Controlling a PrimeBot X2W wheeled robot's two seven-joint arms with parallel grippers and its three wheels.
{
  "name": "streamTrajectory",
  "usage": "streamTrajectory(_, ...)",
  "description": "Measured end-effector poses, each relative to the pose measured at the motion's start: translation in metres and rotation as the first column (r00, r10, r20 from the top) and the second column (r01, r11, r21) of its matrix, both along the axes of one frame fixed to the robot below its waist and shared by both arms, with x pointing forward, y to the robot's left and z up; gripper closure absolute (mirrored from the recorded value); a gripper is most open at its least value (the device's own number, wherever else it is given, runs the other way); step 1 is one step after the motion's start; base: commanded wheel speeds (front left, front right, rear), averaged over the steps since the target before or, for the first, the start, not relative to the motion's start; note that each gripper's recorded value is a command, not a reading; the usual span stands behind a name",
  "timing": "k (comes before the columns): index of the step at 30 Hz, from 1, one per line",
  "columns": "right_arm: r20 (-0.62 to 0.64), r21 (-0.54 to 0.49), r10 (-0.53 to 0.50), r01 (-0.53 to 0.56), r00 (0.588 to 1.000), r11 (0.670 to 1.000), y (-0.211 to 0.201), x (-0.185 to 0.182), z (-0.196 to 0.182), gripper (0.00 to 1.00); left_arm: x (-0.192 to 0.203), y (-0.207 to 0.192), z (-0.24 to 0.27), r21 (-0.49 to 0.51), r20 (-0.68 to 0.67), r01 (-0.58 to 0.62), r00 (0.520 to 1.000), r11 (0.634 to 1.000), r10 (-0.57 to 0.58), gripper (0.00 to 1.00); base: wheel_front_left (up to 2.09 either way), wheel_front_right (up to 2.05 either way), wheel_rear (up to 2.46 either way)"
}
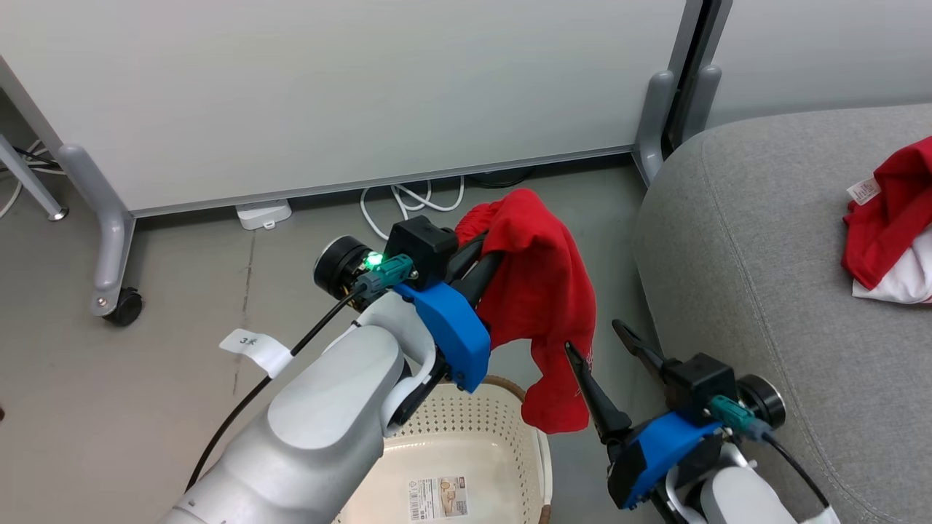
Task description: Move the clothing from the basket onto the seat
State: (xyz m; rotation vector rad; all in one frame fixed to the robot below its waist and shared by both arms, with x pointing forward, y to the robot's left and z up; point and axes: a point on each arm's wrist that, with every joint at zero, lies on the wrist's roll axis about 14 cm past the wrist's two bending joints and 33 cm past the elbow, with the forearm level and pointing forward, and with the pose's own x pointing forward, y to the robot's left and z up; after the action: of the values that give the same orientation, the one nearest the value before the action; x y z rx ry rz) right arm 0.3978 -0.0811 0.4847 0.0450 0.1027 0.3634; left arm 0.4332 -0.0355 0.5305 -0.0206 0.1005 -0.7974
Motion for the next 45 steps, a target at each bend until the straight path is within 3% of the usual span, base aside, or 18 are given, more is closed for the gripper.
streamTrajectory(11,-0.007,-0.081,0.030,-0.030,1.000,0.996,0.005,0.027,-0.005,0.00,-0.004,-0.004,-0.001,-0.008,-0.008,0.013,1.000,1.000,-0.013,1.00,0.00,0.00,0.00)
streamTrajectory(29,-0.081,-0.084,0.065,-0.072,0.995,0.994,0.017,0.051,-0.021,0.01,-0.010,-0.004,0.000,-0.007,-0.010,0.018,1.000,1.000,-0.018,1.00,0.00,0.00,0.00)
streamTrajectory(30,-0.086,-0.081,0.065,-0.072,0.994,0.994,0.018,0.052,-0.022,0.42,-0.010,-0.004,0.000,-0.006,-0.010,0.019,1.000,1.000,-0.019,1.00,0.00,0.00,0.00)
streamTrajectory(31,-0.084,-0.073,0.063,-0.070,0.994,0.995,0.018,0.053,-0.021,0.61,-0.010,-0.004,0.000,-0.005,-0.010,0.019,1.000,1.000,-0.019,1.00,0.00,0.00,0.00)
streamTrajectory(32,-0.084,-0.066,0.062,-0.067,0.995,0.996,0.018,0.053,-0.021,0.87,-0.010,-0.004,0.000,-0.004,-0.009,0.019,1.000,1.000,-0.019,1.00,0.00,0.00,0.00)
streamTrajectory(33,-0.084,-0.064,0.062,-0.068,0.995,0.996,0.018,0.053,-0.021,1.00,-0.011,-0.004,0.001,-0.005,-0.009,0.020,1.000,1.000,-0.020,1.00,0.00,0.00,0.00)
streamTrajectory(45,-0.083,-0.039,0.064,-0.067,0.995,0.997,0.019,0.052,-0.021,1.00,-0.012,-0.006,0.001,-0.001,-0.008,0.028,1.000,1.000,-0.028,1.00,0.00,0.00,0.00)
